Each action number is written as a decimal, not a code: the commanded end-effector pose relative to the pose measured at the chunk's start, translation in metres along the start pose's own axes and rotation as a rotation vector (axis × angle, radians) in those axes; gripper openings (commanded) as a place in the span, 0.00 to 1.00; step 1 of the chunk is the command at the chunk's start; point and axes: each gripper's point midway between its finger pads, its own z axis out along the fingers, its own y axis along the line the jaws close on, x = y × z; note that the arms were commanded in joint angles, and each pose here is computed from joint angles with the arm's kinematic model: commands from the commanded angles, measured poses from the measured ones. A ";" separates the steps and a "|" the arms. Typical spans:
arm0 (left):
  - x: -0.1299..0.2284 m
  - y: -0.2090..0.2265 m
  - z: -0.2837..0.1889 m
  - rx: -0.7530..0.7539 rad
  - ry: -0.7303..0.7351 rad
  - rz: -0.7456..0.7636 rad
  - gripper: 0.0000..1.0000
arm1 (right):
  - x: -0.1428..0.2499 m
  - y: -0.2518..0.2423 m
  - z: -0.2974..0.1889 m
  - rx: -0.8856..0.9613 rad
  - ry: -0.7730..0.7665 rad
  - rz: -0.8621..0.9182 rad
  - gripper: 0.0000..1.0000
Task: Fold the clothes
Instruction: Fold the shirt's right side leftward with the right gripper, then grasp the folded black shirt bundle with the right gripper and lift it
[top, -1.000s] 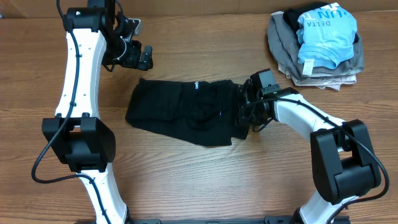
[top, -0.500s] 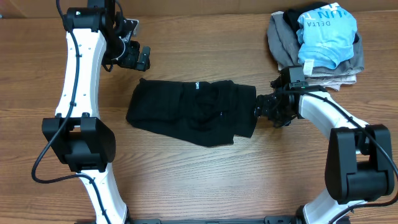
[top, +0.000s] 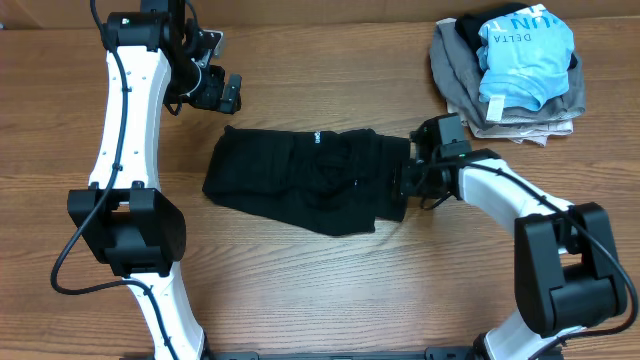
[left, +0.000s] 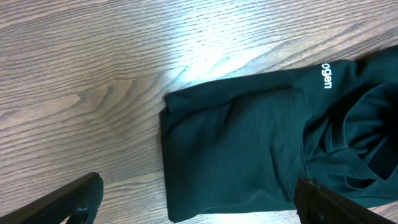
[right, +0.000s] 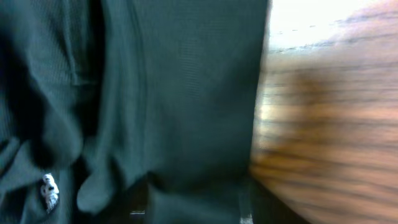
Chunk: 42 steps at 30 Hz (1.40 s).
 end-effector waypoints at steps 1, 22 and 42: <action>0.000 -0.001 -0.003 -0.009 -0.004 0.021 1.00 | 0.035 -0.002 0.020 0.026 0.099 0.042 0.29; -0.002 -0.001 -0.003 -0.011 -0.012 0.022 1.00 | -0.012 -0.020 -0.140 -0.054 -0.063 0.065 0.04; -0.034 0.019 -0.008 -0.048 -0.154 -0.012 1.00 | -0.007 0.248 -0.132 -0.453 -0.221 -0.467 0.04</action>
